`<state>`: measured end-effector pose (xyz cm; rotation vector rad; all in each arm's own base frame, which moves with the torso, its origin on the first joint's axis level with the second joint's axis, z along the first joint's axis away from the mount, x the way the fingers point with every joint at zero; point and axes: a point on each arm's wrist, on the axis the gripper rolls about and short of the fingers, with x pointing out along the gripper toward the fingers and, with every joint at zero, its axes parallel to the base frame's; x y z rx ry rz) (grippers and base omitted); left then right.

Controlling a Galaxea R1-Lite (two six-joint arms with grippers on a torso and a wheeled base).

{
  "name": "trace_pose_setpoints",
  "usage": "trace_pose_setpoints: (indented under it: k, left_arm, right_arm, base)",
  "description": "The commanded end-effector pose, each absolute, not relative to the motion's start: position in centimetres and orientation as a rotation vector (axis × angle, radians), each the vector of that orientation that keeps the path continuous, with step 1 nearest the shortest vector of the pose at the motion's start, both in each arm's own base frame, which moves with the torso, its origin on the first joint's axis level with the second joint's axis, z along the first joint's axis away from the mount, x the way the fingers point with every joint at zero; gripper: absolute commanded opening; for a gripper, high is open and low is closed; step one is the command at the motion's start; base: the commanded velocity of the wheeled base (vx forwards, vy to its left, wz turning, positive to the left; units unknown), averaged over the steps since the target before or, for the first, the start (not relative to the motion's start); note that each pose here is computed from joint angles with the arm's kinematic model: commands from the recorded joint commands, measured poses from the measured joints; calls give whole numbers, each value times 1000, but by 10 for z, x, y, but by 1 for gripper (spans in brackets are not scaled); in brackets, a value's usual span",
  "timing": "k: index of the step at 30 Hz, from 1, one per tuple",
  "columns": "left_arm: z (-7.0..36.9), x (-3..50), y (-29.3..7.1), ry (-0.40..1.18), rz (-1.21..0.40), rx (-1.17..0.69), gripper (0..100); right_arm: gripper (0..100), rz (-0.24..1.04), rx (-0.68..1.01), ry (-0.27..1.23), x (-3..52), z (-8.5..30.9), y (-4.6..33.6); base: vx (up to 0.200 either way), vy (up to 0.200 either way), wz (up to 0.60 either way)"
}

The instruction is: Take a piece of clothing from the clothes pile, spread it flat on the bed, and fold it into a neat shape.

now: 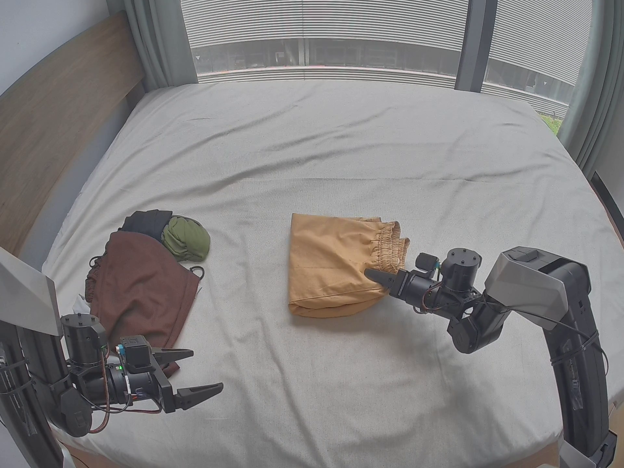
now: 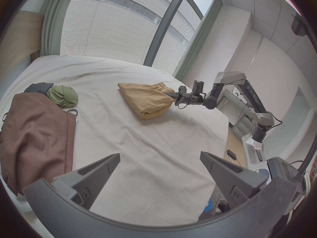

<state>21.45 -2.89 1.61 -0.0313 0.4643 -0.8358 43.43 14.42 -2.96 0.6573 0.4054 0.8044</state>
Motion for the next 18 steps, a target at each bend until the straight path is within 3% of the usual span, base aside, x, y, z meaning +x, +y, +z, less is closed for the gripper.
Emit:
trace_pose_setpoints:
  k: [1,2,3,9,18]
  left_arm:
    - [16,214,-29,464,-836,-31,100]
    - [16,214,-29,464,-836,-31,100]
    - [16,214,-29,464,-836,-31,100]
    - [16,215,-29,464,-836,-31,100]
    - [16,216,-29,461,-837,-29,100]
  right_arm:
    - [0,791,662,437,429,-38,142]
    - [0,791,662,437,429,-38,142]
    - [100,791,662,437,429,-38,142]
    - [100,762,661,411,433,-35,138]
    - [100,638,618,302,440,-4,72]
  base:
    - [0,0,0]
    - [0,0,0]
    - [0,0,0]
    - [0,0,0]
    - [0,0,0]
